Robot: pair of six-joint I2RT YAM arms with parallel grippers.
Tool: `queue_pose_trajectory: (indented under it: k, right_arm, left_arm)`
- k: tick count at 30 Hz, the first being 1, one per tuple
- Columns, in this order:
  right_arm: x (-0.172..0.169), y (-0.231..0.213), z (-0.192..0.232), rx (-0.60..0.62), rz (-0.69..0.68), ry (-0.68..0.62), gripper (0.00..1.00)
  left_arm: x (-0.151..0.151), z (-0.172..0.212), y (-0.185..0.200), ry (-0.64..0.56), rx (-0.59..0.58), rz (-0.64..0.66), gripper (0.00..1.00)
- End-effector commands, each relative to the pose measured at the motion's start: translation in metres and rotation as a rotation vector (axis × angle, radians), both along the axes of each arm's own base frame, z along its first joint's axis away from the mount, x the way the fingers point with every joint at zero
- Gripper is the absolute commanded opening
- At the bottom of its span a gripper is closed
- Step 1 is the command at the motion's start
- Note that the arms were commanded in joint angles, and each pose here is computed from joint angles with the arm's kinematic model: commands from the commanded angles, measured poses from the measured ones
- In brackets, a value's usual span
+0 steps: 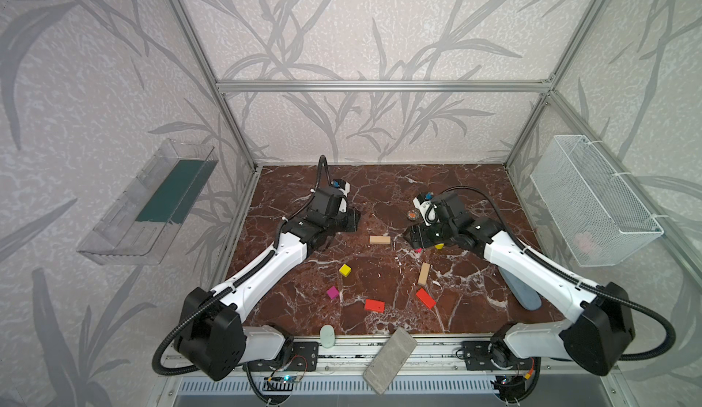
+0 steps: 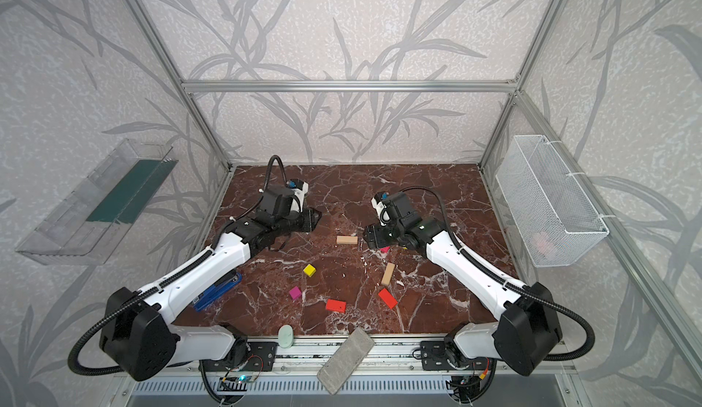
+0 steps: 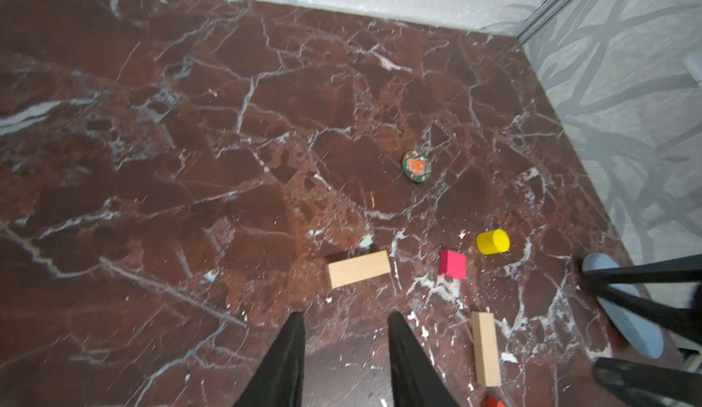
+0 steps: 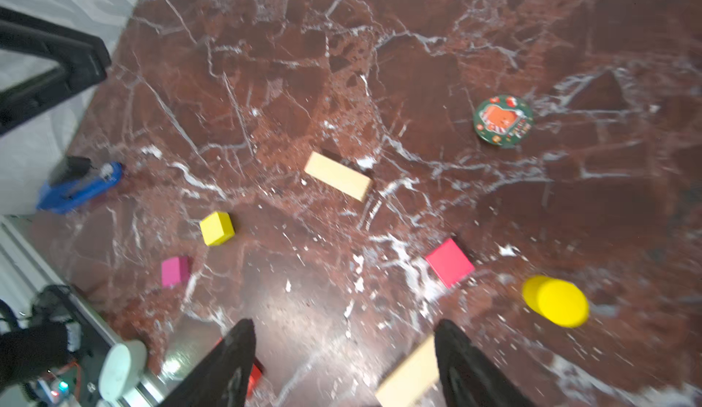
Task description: Build the wood block tower
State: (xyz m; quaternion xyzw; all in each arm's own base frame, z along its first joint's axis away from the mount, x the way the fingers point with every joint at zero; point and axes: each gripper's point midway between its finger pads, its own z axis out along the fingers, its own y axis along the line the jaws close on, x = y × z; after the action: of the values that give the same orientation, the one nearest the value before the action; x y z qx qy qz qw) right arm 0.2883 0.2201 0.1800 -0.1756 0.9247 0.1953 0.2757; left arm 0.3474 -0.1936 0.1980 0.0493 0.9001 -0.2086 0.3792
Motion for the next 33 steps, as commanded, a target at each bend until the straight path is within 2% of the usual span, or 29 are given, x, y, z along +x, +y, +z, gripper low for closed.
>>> queue_pose_trajectory:
  k: [1,8,15,21,33]
  right_arm:
    - [-0.04,-0.035,-0.022,-0.219,0.106,0.103,0.76]
    - [-0.068,-0.045,-0.048,-0.305,0.222,0.221,0.79]
    - [-0.077,-0.044,-0.073,-0.373,0.241,0.323,0.78]
    - [-0.076,-0.039,-0.1,-0.353,0.174,0.374,0.76]
    - [-0.072,-0.035,-0.132,-0.24,-0.031,0.385,0.76]
  left_arm:
    - [0.0,0.012,0.011,-0.067,0.03,0.025,0.36]
    - [-0.005,0.019,0.008,-0.096,0.002,0.0,0.37]
    - [-0.006,0.017,0.015,-0.099,0.032,0.019,0.37]
    - [-0.006,0.015,0.016,-0.094,0.042,0.019,0.37]
    - [-0.004,0.009,0.016,-0.08,0.053,0.019,0.37]
